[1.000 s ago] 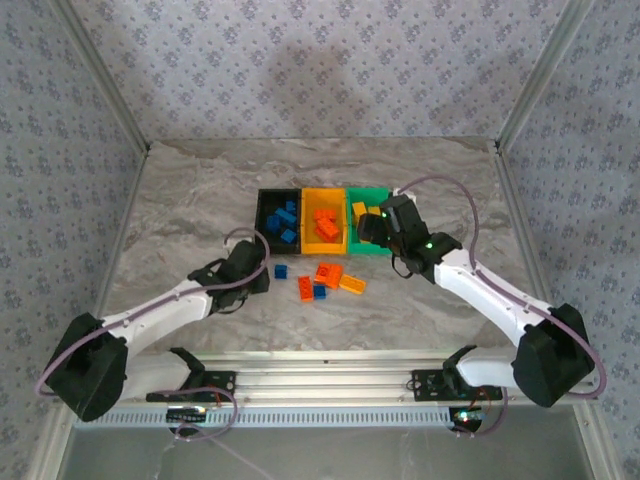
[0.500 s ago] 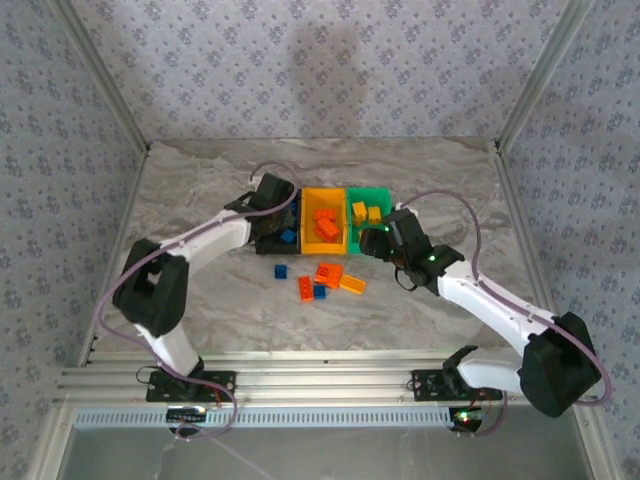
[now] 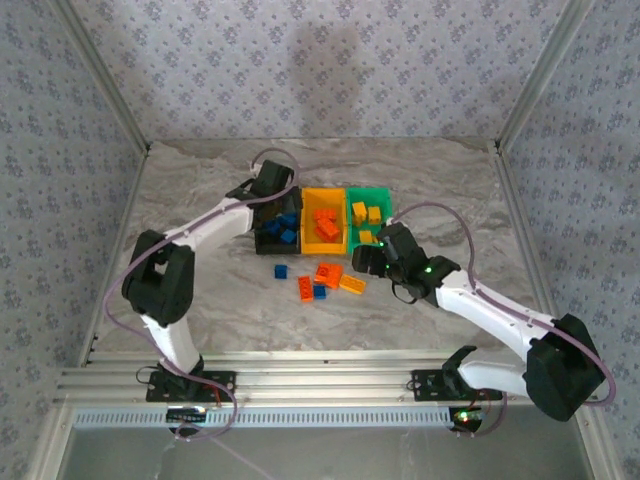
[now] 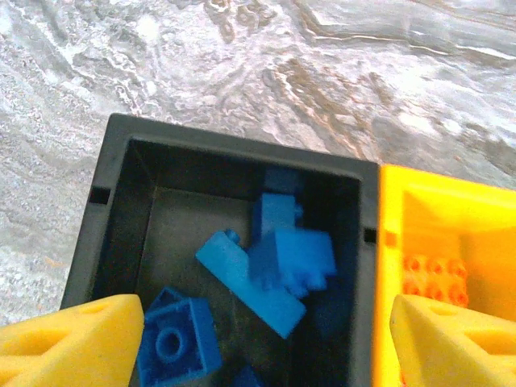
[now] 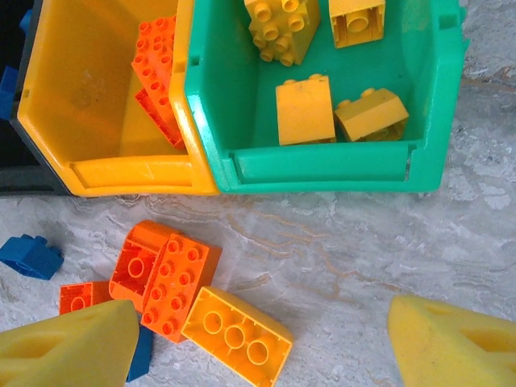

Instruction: Sort the legos into containers by color

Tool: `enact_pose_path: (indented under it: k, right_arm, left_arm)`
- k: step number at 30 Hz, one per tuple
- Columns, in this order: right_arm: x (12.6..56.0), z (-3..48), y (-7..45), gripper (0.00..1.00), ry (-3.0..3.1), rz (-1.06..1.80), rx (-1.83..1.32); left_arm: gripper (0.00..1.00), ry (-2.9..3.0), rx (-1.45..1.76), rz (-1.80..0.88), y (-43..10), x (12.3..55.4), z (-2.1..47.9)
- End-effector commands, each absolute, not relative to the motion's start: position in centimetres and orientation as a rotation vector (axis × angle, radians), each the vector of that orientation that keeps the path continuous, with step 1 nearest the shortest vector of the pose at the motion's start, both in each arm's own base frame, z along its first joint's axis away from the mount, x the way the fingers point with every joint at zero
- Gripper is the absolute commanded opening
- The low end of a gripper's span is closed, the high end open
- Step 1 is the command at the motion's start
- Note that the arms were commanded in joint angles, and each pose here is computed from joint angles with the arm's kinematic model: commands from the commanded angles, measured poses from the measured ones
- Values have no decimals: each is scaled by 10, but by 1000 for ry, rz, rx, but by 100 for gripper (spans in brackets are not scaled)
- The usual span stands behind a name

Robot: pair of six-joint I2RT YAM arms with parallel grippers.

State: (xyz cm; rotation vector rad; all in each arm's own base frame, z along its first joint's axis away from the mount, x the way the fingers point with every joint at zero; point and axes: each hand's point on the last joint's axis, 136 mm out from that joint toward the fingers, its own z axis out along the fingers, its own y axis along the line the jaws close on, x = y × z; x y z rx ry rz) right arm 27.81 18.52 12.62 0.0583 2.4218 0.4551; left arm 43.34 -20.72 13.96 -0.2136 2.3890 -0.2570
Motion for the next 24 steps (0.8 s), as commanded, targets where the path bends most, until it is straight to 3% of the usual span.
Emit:
enact_pose_path:
  k: [1,6,12,18,24]
  right_arm:
    - [273,126,183,83,2419,465,84]
    - [271,125,182,83,2411,473,98]
    - [269,122,183,83,2415,471,105]
    - [267,122,184,83,2416,470,99]
    - [267,128,182,83,2407,459,97]
  left_arm:
    - [84,2307,-150,-382,-222,400,186]
    - [89,2329,-44,-400,-229,337,175]
    - [88,2407,23,-340,-216,277,122]
    - [85,2444,61,-296,-208,267,79]
    - [81,2438,67,-212,-207,283,57]
